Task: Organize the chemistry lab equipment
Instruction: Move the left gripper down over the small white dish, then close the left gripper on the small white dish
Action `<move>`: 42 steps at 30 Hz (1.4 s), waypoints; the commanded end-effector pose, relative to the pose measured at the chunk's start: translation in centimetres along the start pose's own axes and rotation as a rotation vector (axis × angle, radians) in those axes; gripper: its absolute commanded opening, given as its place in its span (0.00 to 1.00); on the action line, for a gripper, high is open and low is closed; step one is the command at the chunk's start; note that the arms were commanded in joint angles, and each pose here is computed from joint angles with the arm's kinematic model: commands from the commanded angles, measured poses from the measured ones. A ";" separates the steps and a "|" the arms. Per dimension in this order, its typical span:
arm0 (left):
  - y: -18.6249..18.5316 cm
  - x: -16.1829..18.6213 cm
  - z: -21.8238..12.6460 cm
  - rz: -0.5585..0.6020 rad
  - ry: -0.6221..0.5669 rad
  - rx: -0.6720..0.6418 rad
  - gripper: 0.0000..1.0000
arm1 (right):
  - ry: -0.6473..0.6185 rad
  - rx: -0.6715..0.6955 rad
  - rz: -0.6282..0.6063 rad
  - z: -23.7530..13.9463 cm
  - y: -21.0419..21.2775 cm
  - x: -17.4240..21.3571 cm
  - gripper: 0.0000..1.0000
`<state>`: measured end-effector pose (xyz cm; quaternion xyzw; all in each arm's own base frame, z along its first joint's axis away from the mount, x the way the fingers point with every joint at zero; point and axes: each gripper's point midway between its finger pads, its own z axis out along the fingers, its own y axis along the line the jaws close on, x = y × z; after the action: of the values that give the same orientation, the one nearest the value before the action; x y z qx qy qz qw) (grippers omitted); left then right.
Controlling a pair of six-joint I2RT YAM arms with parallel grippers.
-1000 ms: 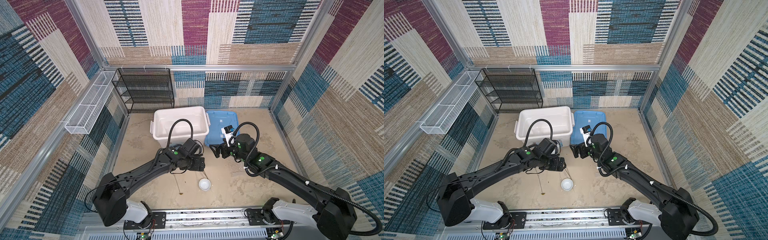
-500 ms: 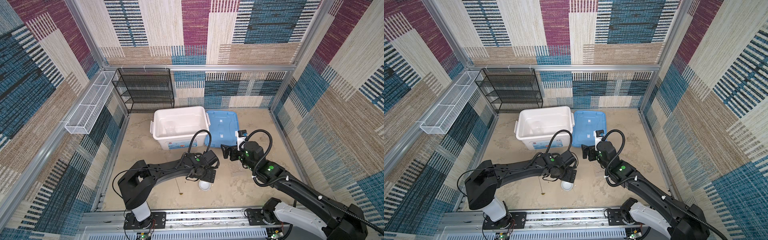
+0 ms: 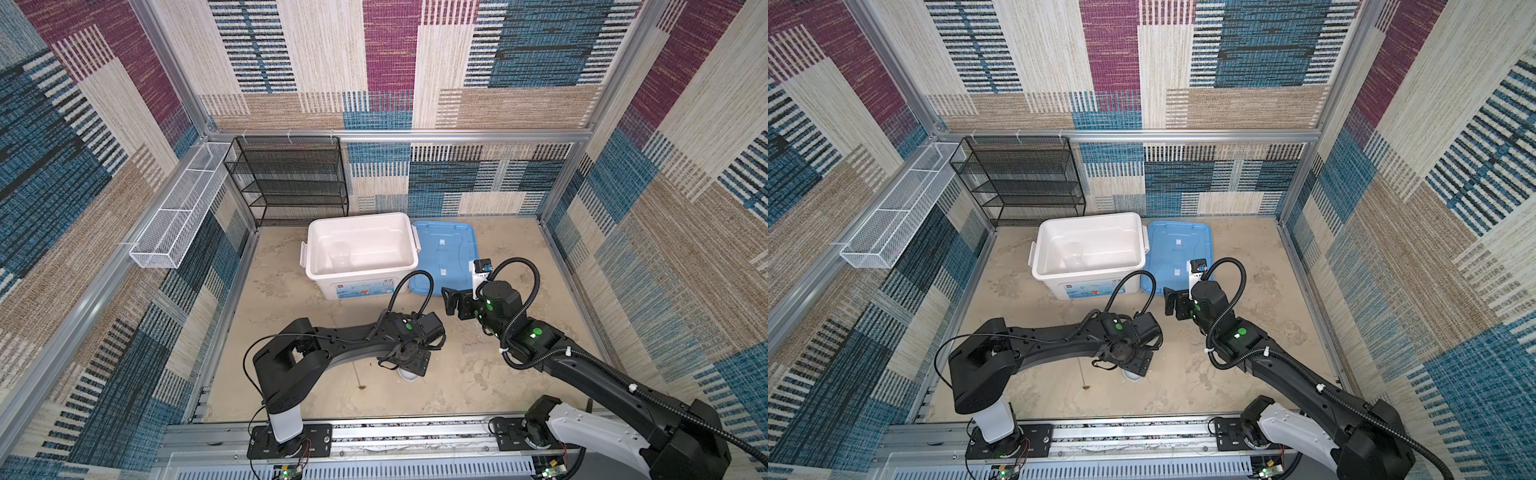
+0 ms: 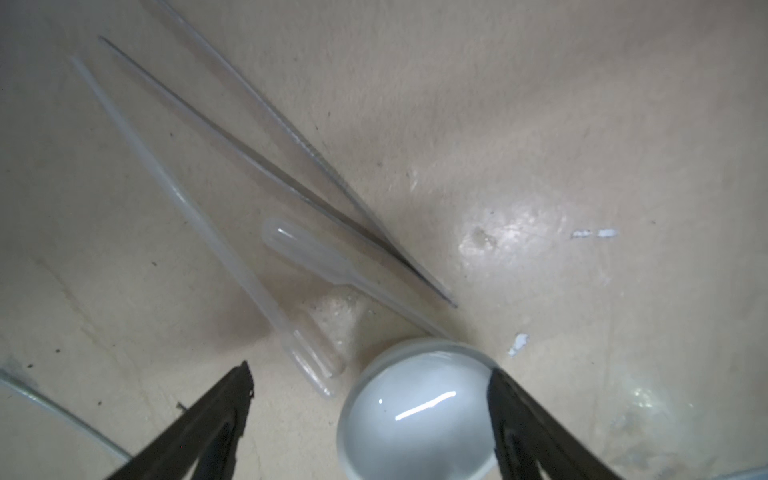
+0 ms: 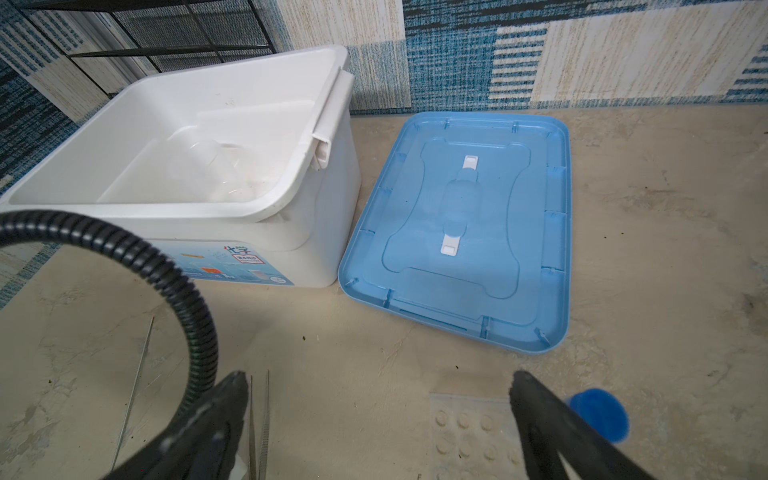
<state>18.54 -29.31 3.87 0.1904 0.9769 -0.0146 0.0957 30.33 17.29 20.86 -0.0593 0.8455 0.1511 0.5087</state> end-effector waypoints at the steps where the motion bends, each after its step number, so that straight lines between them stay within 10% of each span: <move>1: 0.4 0.6 -0.2 0.016 0.013 -0.011 0.90 | -0.046 -0.013 0.010 0.0 0.5 -1.4 1.00; 22: -2.3 -0.3 -1.1 0.003 -0.007 0.117 1.00 | -0.256 -0.042 0.133 -3.0 -0.2 -4.4 1.00; 42: 0.7 2.9 0.5 0.022 0.058 -0.019 0.95 | -0.215 -0.063 0.146 -2.5 -0.1 -2.7 1.00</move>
<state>16.25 -28.41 2.74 0.2049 0.9764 -0.0118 0.0678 29.54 15.65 23.55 -0.0016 0.7945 0.1932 0.5757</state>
